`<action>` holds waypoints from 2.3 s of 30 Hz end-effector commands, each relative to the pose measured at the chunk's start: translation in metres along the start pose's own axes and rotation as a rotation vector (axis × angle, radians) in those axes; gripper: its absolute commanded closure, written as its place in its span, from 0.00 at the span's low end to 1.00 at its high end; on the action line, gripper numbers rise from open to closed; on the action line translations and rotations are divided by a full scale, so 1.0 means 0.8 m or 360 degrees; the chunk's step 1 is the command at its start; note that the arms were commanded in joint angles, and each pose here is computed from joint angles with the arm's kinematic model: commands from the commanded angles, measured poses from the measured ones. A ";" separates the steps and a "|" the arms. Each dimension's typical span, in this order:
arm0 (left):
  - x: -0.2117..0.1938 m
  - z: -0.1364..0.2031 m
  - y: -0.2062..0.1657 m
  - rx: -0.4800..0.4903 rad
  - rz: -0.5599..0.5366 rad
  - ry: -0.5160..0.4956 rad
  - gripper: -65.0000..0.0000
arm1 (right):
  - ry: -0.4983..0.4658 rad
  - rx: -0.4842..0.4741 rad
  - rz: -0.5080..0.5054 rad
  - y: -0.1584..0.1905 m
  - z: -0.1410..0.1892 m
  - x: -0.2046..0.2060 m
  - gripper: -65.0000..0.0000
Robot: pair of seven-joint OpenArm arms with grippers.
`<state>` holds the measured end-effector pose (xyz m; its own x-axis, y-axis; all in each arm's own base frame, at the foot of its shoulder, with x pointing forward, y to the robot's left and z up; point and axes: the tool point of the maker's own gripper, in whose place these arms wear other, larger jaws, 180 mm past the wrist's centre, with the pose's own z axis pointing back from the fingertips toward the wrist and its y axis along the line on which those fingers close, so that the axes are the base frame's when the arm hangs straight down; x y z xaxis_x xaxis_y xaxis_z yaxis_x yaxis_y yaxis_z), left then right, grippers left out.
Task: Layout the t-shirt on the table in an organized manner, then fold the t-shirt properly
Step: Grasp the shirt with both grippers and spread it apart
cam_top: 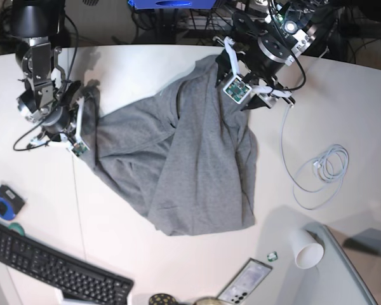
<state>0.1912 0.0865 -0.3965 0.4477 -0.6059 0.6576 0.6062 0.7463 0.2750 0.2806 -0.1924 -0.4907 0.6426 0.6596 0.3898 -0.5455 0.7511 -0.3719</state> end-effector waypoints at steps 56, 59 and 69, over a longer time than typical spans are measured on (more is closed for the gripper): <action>0.083 -0.112 0.089 0.0231 0.0116 -0.0140 0.63 | 0.0049 0.0028 -0.0159 -0.071 -0.055 0.087 0.99; 0.085 -0.113 0.112 0.0290 0.0131 -0.0140 0.46 | -0.0005 -0.0044 -0.0152 -0.099 -0.048 0.100 0.98; -0.027 -0.085 0.231 0.0599 0.0468 0.0115 0.21 | -0.0285 -0.0007 -0.0520 -0.068 0.065 0.114 0.18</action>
<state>0.3317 0.2169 -0.4170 0.6388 -0.3605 0.6797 0.1889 0.9299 0.3157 0.3275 -0.1678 -0.4061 0.7142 0.3740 0.5917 -0.3352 0.9248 -0.1799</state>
